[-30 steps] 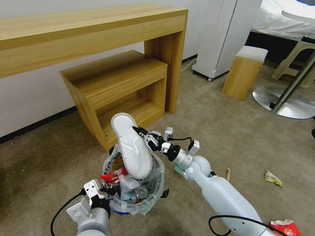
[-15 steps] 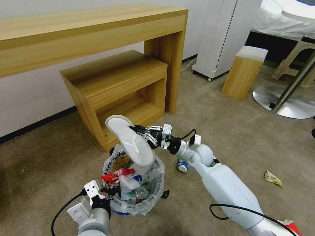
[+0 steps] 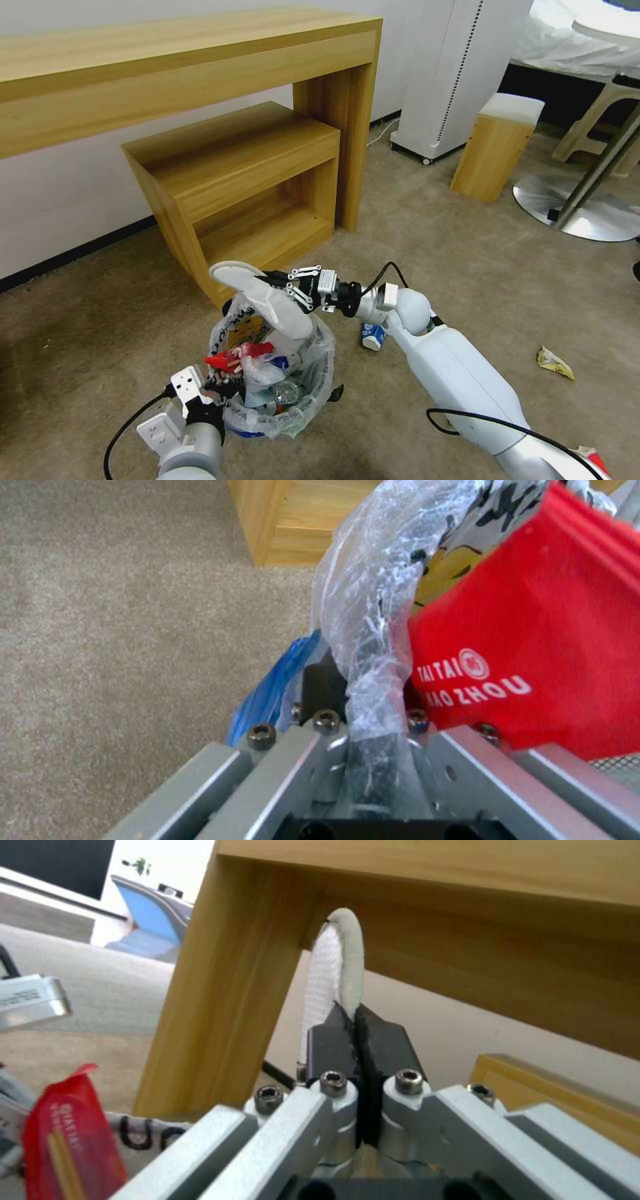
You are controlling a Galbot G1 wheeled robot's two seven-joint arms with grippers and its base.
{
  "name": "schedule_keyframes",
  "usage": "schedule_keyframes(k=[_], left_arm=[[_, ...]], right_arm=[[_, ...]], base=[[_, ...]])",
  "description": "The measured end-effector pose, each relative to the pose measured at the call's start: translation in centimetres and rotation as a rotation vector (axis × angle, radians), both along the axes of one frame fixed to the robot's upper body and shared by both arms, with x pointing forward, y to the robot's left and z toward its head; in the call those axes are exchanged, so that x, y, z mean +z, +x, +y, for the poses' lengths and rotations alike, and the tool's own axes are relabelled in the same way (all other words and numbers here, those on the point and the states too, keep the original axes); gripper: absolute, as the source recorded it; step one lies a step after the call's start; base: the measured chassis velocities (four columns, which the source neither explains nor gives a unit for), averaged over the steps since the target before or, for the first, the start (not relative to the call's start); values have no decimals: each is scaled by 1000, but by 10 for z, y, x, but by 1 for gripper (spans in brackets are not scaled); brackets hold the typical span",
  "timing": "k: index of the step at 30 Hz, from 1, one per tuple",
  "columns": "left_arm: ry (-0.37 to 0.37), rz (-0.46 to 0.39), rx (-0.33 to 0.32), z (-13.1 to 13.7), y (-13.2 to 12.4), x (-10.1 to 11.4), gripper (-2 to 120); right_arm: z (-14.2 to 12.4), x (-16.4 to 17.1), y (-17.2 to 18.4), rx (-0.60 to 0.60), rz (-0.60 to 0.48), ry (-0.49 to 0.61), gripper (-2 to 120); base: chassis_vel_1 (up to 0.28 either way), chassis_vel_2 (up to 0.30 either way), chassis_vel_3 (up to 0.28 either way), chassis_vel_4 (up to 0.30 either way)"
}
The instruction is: Pick up the trash bin and place the garbage on the floor into it.
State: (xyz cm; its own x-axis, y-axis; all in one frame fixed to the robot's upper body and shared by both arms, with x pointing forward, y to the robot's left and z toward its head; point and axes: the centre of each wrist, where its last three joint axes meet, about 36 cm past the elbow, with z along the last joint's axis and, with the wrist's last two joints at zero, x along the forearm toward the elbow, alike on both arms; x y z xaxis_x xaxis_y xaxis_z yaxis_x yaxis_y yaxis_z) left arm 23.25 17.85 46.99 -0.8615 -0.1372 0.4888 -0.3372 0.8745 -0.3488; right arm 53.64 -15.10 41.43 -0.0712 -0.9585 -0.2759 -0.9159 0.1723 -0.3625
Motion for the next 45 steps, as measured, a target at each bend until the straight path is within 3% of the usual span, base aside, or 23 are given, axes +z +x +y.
schedule_keyframes(k=[3, 5, 6, 11, 12, 15, 17, 18, 20, 25, 26, 27, 29, 30, 31, 33, 35, 36, 41, 45], left_arm=[[1, -2, 0, 0, 0, 1, 0], [1, -2, 0, 0, 0, 1, 0], [3, -3, 0, 1, 0, 1, 0], [6, -6, 2, 3, 0, 3, 0], [6, -6, 2, 3, 0, 3, 0], [6, -8, 2, 5, 0, 4, 0], [6, -8, 2, 5, 0, 4, 0], [5, -9, 3, 5, 0, 4, 0], [4, -11, 5, 6, 1, 4, 0], [2, -19, 13, 11, 4, 6, 0], [3, -26, 17, 15, 6, 7, 0], [7, -28, 19, 17, 8, 8, 0], [11, -28, 21, 18, 8, 8, 0], [19, -18, 24, 20, 9, 10, 0], [19, -18, 24, 20, 9, 10, 0], [10, 34, 9, 24, 10, 14, 0], [4, 43, 5, 25, 10, 14, 0], [-22, 61, -6, 27, 11, 18, 0], [-68, 72, -23, 30, 12, 24, 0], [-114, 98, -31, 35, 16, 29, 0]], right_arm=[[-3, 0, -1, 25, 21, -5, 10], [-3, 0, -1, 25, 21, -5, 10], [-4, -1, -3, 39, 31, -9, 21], [-11, -3, -5, 84, 54, -37, 37], [-11, -3, -5, 84, 54, -37, 37], [-16, -4, -5, 85, 61, -47, 53], [-16, -4, -5, 85, 61, -47, 55], [-17, -3, -7, 76, 71, -31, 64], [-17, -3, -11, 39, 94, 8, 67], [-20, -6, -27, -112, 222, 175, 83], [-33, -9, -38, -211, 312, 281, 92], [-41, -11, -43, -264, 349, 318, 97], [-45, -12, -45, -294, 365, 332, 97], [-62, -12, -54, -412, 417, 360, 100], [-62, -12, -54, -412, 417, 360, 100], [-90, -8, -71, -669, 465, 342, 100], [-95, -8, -75, -717, 466, 337, 100], [-109, -7, -88, -842, 464, 321, 100], [-126, -6, -113, -1011, 466, 276, 100], [-147, 6, -168, -1232, 470, 166, 100]], base=[[0, 0, 0, 0], [0, 0, 0, 0], [0, 0, 0, 0], [0, 0, 0, 0], [0, 0, 0, 0], [0, 0, 0, 0], [0, 0, 0, 0], [0, 0, 0, 0], [0, 0, 0, 0], [0, 0, 0, 0], [0, 0, 0, 0], [0, 0, 0, 0], [0, 0, 0, 0], [0, 0, 0, 0], [0, 0, 0, 0], [0, 0, 0, 0], [0, 0, 0, 0], [0, 0, 0, 0], [0, 0, 0, 0], [0, 0, 0, 0]])
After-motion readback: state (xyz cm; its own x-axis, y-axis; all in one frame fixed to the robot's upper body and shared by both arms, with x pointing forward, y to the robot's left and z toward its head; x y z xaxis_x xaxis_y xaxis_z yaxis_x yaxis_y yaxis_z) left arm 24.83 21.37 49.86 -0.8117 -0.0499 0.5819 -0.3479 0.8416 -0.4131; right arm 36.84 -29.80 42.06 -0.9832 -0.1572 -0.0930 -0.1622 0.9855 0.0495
